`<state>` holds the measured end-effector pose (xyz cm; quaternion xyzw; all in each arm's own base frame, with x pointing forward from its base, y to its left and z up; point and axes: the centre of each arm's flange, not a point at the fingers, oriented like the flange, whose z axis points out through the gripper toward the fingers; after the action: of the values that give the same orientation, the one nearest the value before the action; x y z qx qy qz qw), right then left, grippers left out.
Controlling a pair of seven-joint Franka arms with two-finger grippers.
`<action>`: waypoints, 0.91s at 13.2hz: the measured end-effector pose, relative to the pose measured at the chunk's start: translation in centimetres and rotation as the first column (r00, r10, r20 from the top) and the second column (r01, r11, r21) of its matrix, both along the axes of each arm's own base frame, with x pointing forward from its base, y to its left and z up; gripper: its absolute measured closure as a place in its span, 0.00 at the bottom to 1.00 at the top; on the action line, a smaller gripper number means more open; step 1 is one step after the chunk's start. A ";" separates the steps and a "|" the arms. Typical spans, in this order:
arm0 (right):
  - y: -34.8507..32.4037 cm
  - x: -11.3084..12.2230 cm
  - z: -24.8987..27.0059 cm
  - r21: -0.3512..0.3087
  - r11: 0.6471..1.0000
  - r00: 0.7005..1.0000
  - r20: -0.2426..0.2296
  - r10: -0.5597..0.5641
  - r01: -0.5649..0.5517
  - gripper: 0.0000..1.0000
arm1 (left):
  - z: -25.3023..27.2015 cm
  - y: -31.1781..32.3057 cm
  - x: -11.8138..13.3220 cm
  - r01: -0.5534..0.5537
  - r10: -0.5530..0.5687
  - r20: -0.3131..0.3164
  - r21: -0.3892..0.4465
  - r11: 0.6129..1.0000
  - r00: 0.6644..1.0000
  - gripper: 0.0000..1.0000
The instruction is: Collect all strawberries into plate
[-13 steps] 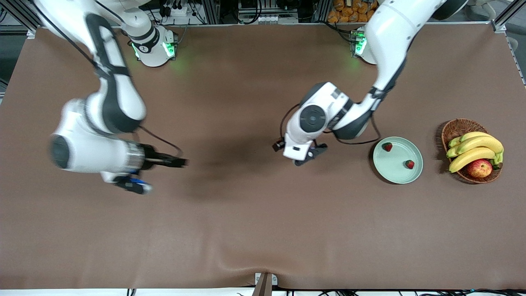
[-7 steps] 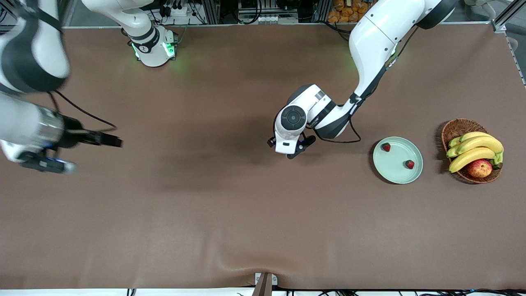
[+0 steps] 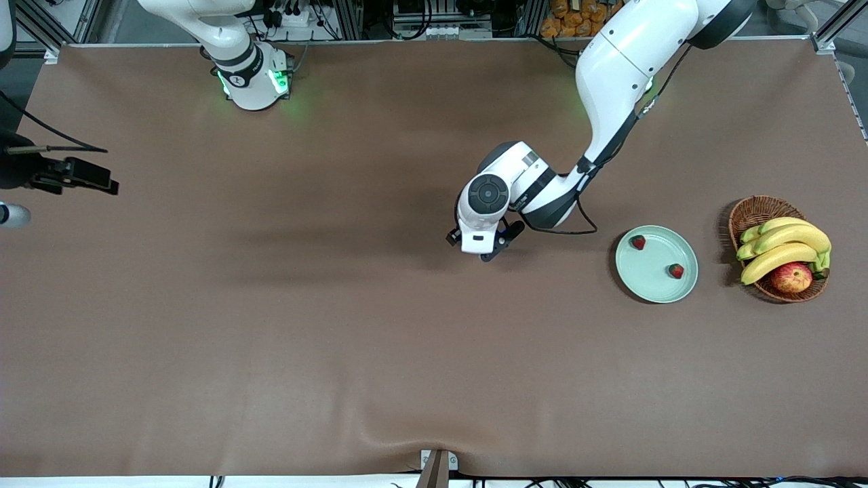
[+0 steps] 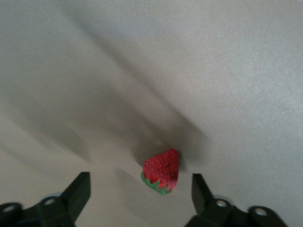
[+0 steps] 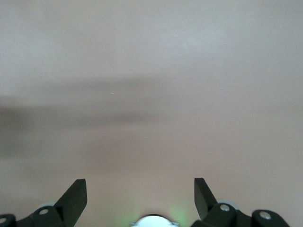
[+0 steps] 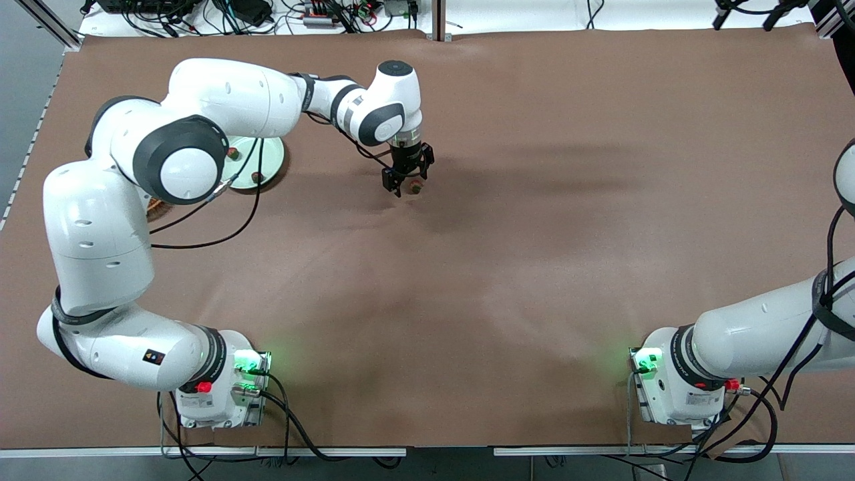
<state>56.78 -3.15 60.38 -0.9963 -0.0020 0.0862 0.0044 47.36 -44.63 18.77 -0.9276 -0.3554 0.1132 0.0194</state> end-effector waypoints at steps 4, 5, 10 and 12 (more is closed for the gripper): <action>-3.4 -0.3 -0.2 -0.017 1.000 1.000 -0.004 0.000 0.000 0.00 | -0.6 0.0 -0.3 -0.001 0.001 -0.001 -0.004 1.000 1.000 0.23; -3.5 -0.3 -0.1 -0.021 1.000 1.000 -0.004 0.001 -0.001 0.00 | -0.8 0.1 -0.4 0.000 0.000 -0.003 -0.003 1.000 1.000 0.31; -1.5 -0.1 0.1 -0.026 0.999 1.000 0.012 0.020 -0.020 0.00 | -1.3 0.0 -0.4 -0.004 0.004 -0.004 -0.008 1.000 1.000 0.44; -0.6 0.0 0.1 -0.028 0.999 1.000 0.015 0.021 -0.020 0.00 | -1.3 0.1 -0.2 -0.007 0.007 -0.002 -0.011 1.000 1.000 0.66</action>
<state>56.82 -3.75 60.53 -0.9968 -0.0109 0.0788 -0.0106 47.14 -44.49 17.45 -0.9263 -0.3582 0.1162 0.0142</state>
